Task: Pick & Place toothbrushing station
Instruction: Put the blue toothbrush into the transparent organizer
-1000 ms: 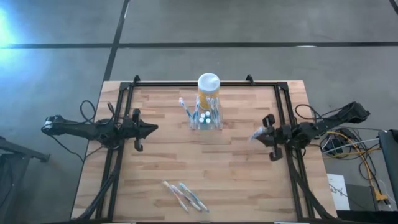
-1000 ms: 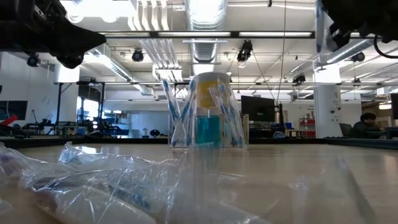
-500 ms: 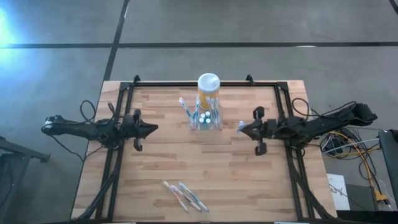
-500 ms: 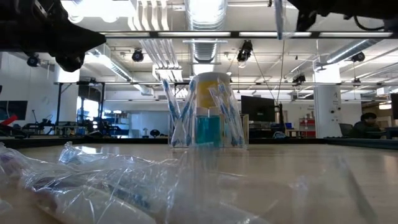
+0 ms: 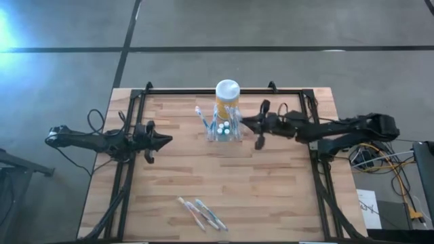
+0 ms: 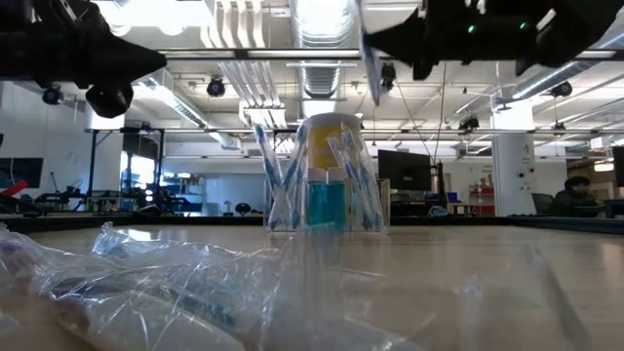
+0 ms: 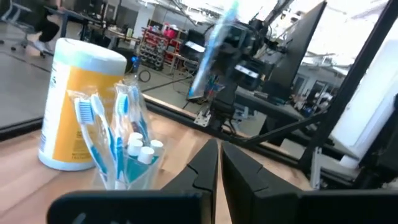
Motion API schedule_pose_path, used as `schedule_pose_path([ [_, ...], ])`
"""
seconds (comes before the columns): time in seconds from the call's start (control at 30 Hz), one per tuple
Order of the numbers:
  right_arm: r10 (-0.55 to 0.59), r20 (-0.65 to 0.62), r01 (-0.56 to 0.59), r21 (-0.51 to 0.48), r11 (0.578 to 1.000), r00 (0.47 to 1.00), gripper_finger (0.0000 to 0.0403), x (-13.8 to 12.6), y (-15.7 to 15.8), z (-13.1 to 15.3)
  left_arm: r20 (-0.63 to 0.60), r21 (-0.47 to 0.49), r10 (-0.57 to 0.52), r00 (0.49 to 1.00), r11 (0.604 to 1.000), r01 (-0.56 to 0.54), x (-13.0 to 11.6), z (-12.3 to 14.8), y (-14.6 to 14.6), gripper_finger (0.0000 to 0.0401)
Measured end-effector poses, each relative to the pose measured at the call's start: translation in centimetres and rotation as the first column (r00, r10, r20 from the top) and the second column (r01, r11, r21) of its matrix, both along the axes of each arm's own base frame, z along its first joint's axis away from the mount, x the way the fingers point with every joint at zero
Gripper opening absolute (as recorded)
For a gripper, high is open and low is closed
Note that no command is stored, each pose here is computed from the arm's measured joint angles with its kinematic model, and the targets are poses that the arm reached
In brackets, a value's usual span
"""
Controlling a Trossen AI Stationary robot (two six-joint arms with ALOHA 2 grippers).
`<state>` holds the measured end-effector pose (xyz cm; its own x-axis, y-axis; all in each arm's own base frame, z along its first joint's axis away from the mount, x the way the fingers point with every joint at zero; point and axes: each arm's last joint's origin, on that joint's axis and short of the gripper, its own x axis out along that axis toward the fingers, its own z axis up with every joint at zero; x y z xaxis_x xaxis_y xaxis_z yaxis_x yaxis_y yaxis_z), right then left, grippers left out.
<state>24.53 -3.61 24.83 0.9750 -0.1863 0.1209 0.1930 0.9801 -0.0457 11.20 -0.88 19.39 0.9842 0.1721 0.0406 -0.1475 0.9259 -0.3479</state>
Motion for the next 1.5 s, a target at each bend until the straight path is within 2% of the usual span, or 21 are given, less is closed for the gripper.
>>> schedule_pose_path([
  [0.33, -0.052, 0.096, 0.049, 0.037, 0.998, 0.994, 0.0013, 2.5, -2.1, -4.6, -0.068, 0.210, -0.019, 0.998, 0.977, 0.033, 0.1, -0.3, -0.1, 0.0023],
  [0.73, -0.116, 0.093, 0.109, 0.076, 0.991, 0.989, 0.0013, 2.3, -2.4, -9.2, -0.068, 0.178, -0.025, 0.997, 0.983, 0.037, 0.1, -0.4, -0.1, 0.0023],
  [1.0, -0.192, 0.004, 0.190, 0.135, 0.973, 0.981, 0.0012, 2.4, -2.7, -12.0, -0.065, 0.156, -0.027, 0.998, 0.987, 0.037, 0.1, -0.4, -0.1, 0.0023],
  [1.17, -0.270, -0.018, 0.270, 0.143, 0.952, 0.963, 0.0012, 2.3, -2.9, -12.6, -0.060, 0.131, -0.029, 0.998, 0.991, 0.036, 0.1, -0.4, -0.1, 0.0023],
  [1.5, -0.267, -0.052, 0.272, 0.173, 0.947, 0.962, 0.0008, 2.3, -2.9, -13.6, -0.060, 0.128, -0.029, 0.998, 0.991, 0.036, 0.1, -0.4, -0.1, 0.0023],
])
